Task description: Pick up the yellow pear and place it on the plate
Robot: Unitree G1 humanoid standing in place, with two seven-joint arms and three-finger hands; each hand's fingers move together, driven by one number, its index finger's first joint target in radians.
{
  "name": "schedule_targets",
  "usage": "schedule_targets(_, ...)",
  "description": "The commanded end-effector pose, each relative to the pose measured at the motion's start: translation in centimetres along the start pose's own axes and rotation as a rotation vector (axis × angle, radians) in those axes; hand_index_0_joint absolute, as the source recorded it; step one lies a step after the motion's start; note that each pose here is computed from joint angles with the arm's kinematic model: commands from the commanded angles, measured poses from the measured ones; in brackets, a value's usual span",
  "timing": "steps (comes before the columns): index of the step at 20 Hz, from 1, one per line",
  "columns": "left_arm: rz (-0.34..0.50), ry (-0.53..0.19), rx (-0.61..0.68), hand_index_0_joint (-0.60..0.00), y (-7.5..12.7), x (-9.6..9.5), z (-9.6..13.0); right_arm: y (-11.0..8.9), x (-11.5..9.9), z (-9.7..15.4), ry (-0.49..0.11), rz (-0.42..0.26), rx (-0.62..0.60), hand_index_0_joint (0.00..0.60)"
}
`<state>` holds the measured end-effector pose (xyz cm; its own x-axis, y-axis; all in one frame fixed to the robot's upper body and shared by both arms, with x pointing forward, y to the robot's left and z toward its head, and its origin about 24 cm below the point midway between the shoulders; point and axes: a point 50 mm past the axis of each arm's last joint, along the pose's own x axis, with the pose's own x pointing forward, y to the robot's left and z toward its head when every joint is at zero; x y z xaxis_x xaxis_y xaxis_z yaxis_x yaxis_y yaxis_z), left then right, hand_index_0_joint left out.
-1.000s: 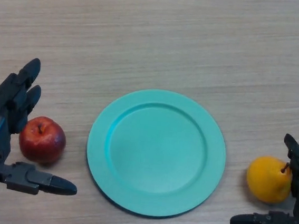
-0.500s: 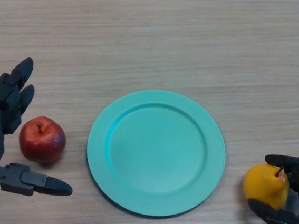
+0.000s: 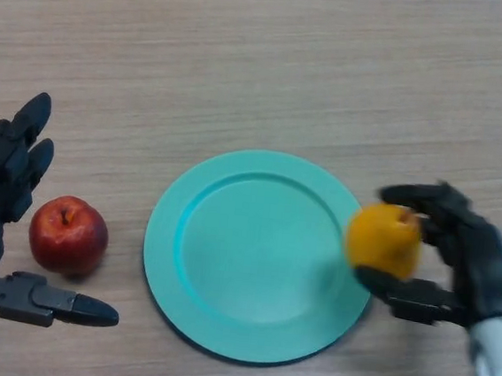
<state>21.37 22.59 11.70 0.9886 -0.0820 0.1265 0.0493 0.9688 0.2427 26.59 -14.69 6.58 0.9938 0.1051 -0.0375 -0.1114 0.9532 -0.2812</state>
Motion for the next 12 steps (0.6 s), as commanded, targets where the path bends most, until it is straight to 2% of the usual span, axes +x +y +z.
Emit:
schedule_targets(1, 0.061, -0.203, 0.075, 0.000, 1.8, -0.5, 3.7, 0.2, 0.9, 4.8, -0.334, -0.041, -0.017, 0.600)
schedule_targets(3, 0.060, -0.204, 0.071, 0.000, 2.1, -0.6, 4.0, 2.2, 1.3, 5.4, -0.357, 0.011, 0.009, 0.600)
schedule_targets(4, 0.057, -0.200, 0.067, 0.000, 2.3, -0.7, 4.0, 3.4, 1.3, 5.5, -0.333, 0.062, 0.077, 0.600)
schedule_targets(5, 0.049, -0.191, 0.080, 0.000, 2.3, -0.8, 4.0, 4.2, 1.3, 5.7, -0.333, 0.080, 0.099, 0.600)
schedule_targets(7, 0.057, -0.192, 0.078, 0.000, 2.3, -0.9, 3.8, 5.7, 1.5, 5.2, -0.344, 0.107, 0.077, 0.600)
schedule_targets(9, 0.071, -0.195, 0.056, 0.000, 2.5, -1.0, 3.7, 6.8, 1.9, 4.5, -0.344, 0.089, 0.007, 0.600)
schedule_targets(11, 0.074, -0.196, 0.078, 0.000, 2.5, -1.1, 3.6, 7.4, 2.5, 3.8, -0.329, 0.035, -0.060, 0.600)
schedule_targets(12, 0.072, -0.192, 0.093, 0.000, 2.5, -1.2, 3.5, 7.6, 2.6, 3.3, -0.295, 0.014, -0.049, 0.600)
